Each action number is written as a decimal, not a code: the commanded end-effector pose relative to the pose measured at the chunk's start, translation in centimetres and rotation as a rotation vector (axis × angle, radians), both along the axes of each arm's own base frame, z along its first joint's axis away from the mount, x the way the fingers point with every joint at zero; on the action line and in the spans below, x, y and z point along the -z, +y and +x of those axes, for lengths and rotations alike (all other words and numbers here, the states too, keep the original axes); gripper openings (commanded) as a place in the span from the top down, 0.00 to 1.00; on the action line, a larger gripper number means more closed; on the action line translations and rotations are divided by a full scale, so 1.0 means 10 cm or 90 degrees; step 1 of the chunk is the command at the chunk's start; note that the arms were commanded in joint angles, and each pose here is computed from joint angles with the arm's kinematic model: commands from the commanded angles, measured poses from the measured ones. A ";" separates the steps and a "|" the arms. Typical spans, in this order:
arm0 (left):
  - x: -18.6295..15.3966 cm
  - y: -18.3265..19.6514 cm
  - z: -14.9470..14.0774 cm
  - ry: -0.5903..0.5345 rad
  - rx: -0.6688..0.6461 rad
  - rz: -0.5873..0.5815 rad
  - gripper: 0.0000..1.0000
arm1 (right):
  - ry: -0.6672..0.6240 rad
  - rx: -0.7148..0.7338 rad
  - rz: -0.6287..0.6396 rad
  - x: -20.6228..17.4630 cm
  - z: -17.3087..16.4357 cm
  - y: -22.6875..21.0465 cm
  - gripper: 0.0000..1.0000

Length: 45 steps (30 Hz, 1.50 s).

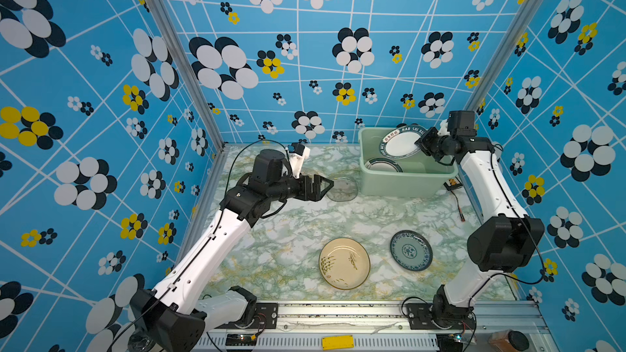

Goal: Place the plates into the plastic bin on the countertop
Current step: Place the plate in the plastic bin.

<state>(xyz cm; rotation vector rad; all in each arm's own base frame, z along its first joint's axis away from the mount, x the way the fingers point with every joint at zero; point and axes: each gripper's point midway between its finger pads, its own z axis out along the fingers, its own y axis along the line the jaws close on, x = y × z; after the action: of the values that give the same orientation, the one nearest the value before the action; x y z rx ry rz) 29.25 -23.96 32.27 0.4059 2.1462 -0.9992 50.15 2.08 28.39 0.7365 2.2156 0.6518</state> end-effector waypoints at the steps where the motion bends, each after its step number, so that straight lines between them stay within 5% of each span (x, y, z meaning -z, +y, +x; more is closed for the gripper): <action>1: -0.06 -0.07 0.07 -0.038 0.017 0.024 0.01 | 0.011 -0.007 -0.045 0.04 0.09 -0.10 1.00; 33: 0.27 -0.28 0.35 0.015 0.022 0.064 0.01 | 0.167 -0.092 -0.062 1.36 0.43 -0.04 1.00; 45: 0.26 -0.33 0.37 0.030 0.024 0.051 0.01 | 0.199 -0.106 -0.067 1.61 0.41 -0.03 0.87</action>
<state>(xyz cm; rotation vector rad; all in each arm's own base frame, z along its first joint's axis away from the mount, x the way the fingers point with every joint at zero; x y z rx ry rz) 32.86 -26.75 29.29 0.4639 2.2330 -0.9345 53.73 1.43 13.40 0.6692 2.5789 0.5049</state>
